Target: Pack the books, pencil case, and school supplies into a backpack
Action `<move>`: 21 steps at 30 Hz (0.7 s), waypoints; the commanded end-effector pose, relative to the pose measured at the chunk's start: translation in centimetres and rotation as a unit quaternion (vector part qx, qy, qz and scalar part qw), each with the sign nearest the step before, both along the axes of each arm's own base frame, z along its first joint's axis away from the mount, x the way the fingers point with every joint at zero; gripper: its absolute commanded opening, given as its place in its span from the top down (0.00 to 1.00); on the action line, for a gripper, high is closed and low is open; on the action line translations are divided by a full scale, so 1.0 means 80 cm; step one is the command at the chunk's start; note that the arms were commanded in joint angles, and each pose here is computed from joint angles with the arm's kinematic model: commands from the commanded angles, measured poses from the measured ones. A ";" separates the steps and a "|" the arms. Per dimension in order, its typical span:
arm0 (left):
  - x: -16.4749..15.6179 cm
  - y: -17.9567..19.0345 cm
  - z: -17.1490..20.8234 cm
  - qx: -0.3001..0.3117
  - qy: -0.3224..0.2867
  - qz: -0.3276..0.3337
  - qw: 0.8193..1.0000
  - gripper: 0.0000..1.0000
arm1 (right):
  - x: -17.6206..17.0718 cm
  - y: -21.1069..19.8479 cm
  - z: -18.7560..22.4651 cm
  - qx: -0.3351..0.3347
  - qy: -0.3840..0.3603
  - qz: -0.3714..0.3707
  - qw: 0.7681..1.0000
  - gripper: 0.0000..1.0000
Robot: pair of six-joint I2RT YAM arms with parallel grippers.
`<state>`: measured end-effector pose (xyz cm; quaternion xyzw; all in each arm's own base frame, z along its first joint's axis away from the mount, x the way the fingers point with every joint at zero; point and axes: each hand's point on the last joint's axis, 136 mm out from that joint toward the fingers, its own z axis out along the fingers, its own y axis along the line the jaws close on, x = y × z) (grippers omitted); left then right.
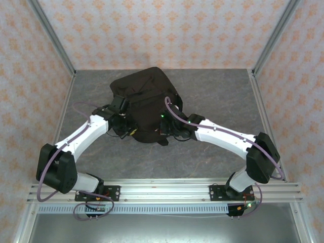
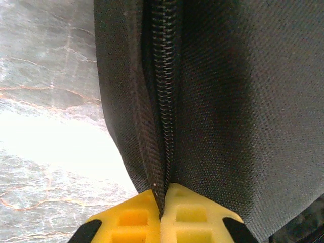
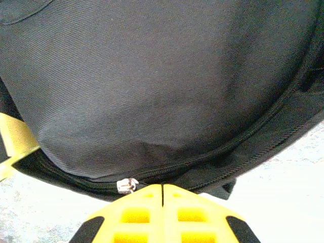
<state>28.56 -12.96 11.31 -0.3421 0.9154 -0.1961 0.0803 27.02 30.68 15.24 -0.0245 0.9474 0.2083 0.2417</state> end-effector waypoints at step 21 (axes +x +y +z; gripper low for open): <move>-0.041 0.080 0.008 0.091 0.015 -0.019 0.996 1.00 | 0.069 -0.038 0.031 -0.021 -0.017 0.005 1.000 1.00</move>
